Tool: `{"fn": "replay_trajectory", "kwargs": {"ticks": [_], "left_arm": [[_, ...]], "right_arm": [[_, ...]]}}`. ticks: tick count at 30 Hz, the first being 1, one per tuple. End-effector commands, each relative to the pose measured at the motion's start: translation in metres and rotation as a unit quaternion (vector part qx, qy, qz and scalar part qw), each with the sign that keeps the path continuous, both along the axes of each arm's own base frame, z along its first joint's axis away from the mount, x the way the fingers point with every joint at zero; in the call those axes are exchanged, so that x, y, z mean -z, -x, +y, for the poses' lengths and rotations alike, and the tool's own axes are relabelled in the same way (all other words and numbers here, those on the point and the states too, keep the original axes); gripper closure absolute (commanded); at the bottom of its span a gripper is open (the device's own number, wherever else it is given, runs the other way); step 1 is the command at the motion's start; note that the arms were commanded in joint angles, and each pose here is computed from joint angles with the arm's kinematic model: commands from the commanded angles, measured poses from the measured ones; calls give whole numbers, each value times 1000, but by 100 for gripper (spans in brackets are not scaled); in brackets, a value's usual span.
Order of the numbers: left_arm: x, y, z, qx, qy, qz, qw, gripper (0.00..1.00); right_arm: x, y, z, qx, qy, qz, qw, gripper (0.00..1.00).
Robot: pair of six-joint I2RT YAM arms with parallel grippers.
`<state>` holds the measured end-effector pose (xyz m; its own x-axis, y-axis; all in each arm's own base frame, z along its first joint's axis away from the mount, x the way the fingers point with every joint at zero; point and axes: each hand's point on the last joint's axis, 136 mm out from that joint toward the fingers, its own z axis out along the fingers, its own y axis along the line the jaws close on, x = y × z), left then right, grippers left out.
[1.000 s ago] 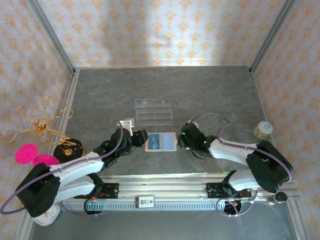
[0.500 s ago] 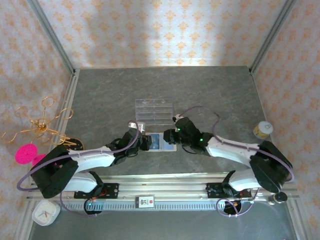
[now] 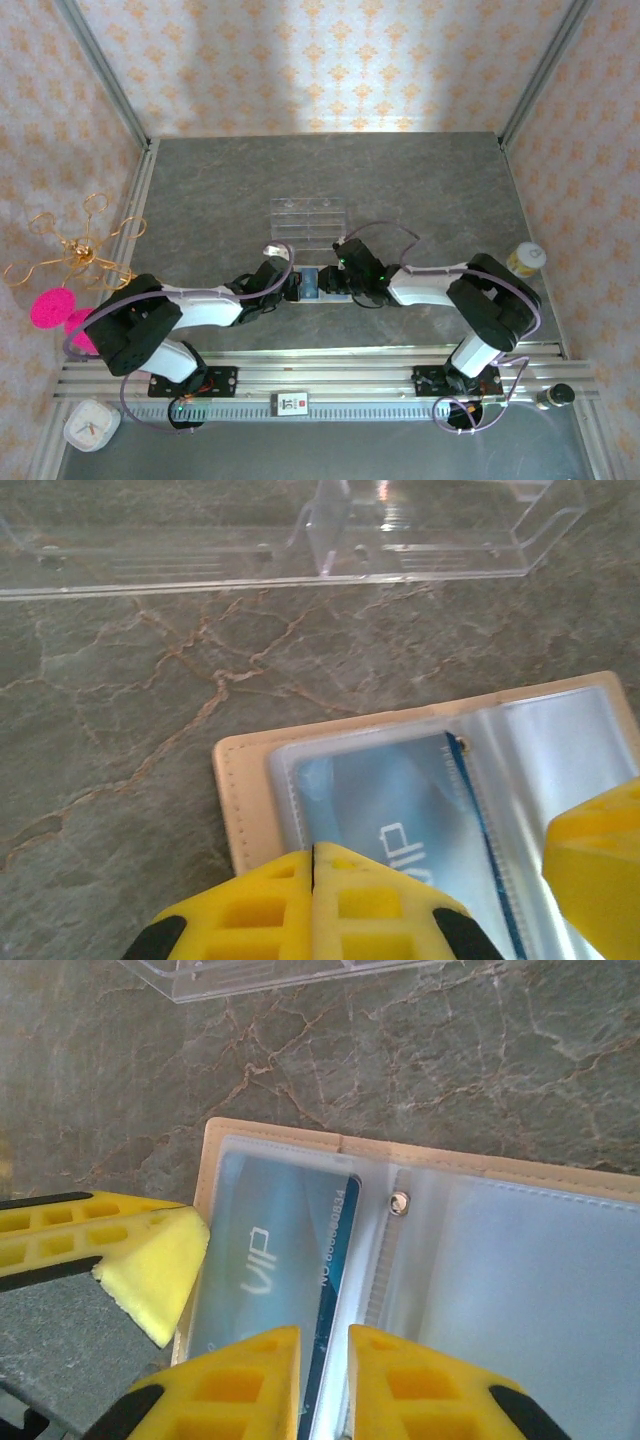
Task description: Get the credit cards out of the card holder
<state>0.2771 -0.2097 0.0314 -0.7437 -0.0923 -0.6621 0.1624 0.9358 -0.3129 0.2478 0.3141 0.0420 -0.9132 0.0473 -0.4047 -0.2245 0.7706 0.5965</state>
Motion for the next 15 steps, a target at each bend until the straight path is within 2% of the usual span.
{"fn": "replay_trajectory", "kwargs": {"ticks": [1,8,15], "left_arm": [[-3,-5,4,-10,-14,-15,1000,100],[18,4,4,-1,-21,14,1000,100],[28,17,-1,11,2,35,999,100]], "right_arm": [[-5,-6,9,3,-18,-8,1000,82],[7,-4,9,6,-18,5,1000,83],[15,-3,7,8,-11,15,1000,83]]}}
